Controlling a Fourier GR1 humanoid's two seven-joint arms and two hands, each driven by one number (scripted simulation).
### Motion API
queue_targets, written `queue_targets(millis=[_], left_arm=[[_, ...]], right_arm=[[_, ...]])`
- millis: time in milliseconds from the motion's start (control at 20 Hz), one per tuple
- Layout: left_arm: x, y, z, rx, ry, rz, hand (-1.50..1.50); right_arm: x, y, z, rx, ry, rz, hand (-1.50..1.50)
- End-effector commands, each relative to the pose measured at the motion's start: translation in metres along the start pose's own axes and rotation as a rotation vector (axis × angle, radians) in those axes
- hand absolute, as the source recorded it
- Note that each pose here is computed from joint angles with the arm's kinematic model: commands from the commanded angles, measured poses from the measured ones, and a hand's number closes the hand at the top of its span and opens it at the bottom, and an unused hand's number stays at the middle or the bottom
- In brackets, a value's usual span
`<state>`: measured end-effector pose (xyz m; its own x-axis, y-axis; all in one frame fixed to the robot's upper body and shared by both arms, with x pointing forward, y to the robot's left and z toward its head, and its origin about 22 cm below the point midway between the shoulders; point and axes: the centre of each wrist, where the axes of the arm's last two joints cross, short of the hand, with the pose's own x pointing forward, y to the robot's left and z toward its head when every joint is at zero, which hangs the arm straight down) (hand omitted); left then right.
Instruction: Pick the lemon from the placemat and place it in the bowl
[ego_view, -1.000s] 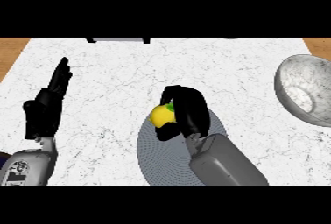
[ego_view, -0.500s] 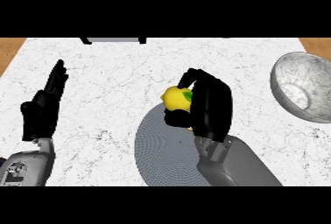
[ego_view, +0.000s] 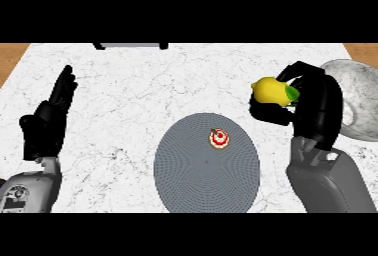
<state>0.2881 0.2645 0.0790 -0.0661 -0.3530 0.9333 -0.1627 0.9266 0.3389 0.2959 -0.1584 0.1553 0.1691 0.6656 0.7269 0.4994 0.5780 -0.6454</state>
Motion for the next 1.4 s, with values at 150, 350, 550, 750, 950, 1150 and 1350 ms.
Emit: queue_targets(millis=[150, 350, 550, 750, 950, 1150, 1350], left_arm=[[-0.001, 0.013, -0.009, -0.009, -0.003, 0.012, 0.0], [0.005, 0.008, -0.004, -0.004, -0.016, 0.0, 0.0], [-0.002, 0.015, -0.004, -0.018, -0.007, -0.01, 0.0], [0.006, 0.003, -0.015, -0.008, -0.018, 0.0, 0.0], [-0.01, -0.004, -0.002, -0.032, -0.013, 0.014, 0.0], [0.002, 0.001, -0.006, -0.028, -0.024, 0.011, 0.0], [0.008, -0.006, -0.008, -0.035, -0.028, 0.009, 0.0]], right_arm=[[-0.058, -0.035, -0.07, -0.158, 0.051, -0.078, 1.5], [-0.111, -0.053, -0.093, -0.223, 0.038, 0.084, 1.5], [-0.145, -0.049, -0.112, -0.237, 0.052, 0.214, 1.5], [-0.186, -0.067, -0.136, -0.274, 0.064, 0.342, 1.5], [-0.216, -0.069, -0.156, -0.301, 0.1, 0.355, 1.5], [-0.24, -0.069, -0.162, -0.276, 0.198, 0.243, 1.5], [-0.247, -0.064, -0.164, -0.155, 0.219, 0.138, -1.5]])
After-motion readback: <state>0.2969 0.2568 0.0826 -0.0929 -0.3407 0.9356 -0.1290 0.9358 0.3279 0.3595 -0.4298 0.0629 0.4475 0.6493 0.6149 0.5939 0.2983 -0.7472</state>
